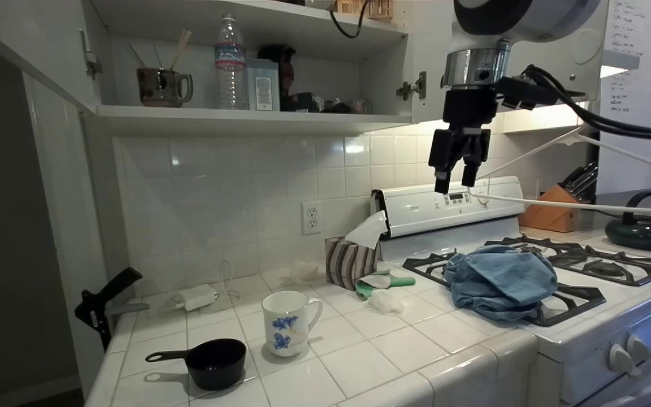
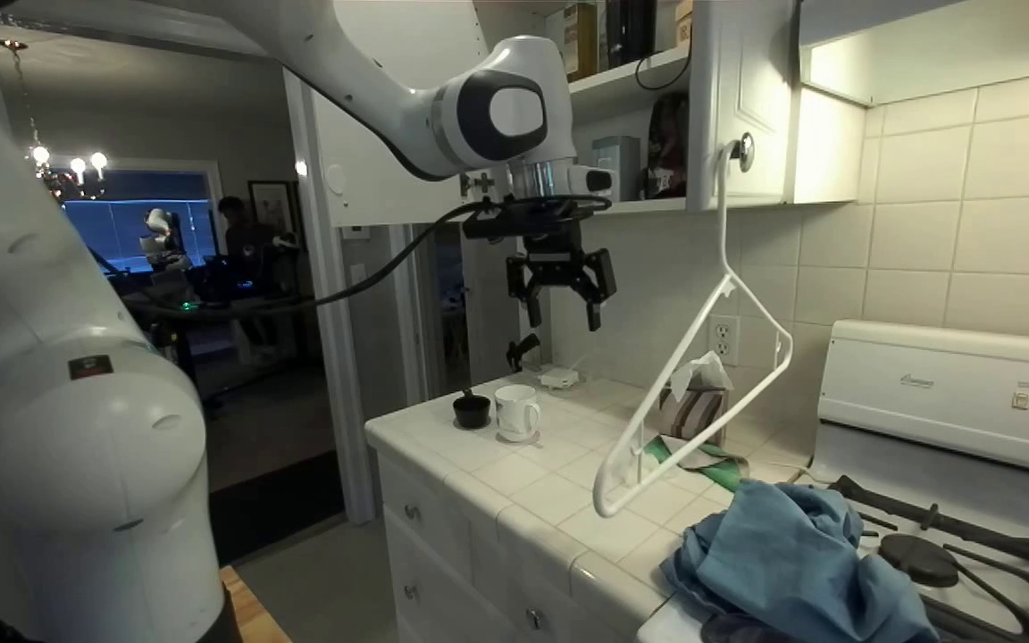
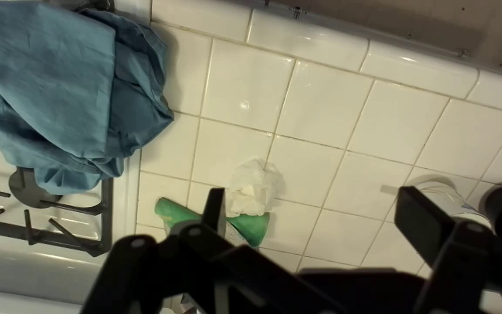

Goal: Remove the green packet from the bottom shelf and place it on the counter.

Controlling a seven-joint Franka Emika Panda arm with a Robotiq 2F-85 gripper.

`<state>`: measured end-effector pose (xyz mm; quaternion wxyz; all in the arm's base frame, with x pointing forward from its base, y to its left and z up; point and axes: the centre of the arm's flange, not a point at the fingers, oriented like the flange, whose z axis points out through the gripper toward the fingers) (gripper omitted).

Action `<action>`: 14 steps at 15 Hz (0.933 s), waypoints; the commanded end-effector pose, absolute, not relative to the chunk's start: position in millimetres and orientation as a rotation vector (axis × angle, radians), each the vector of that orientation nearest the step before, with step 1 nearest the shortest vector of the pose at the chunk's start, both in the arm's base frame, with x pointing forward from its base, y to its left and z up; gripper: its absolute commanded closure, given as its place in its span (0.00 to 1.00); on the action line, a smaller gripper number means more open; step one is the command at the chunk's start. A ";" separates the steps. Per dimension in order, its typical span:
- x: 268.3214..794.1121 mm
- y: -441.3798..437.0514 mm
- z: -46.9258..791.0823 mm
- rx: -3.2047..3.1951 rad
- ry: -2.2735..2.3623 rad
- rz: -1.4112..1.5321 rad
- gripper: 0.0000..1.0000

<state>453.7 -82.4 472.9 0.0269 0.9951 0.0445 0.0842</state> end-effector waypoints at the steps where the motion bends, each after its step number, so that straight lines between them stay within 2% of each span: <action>1: 453.7 -82.4 472.9 3.074 0.138 0.260 0.00; 6: 469.8 -77.2 483.7 3.145 0.014 0.327 0.00; 14: 547.5 -31.8 567.7 3.239 -0.464 0.832 0.00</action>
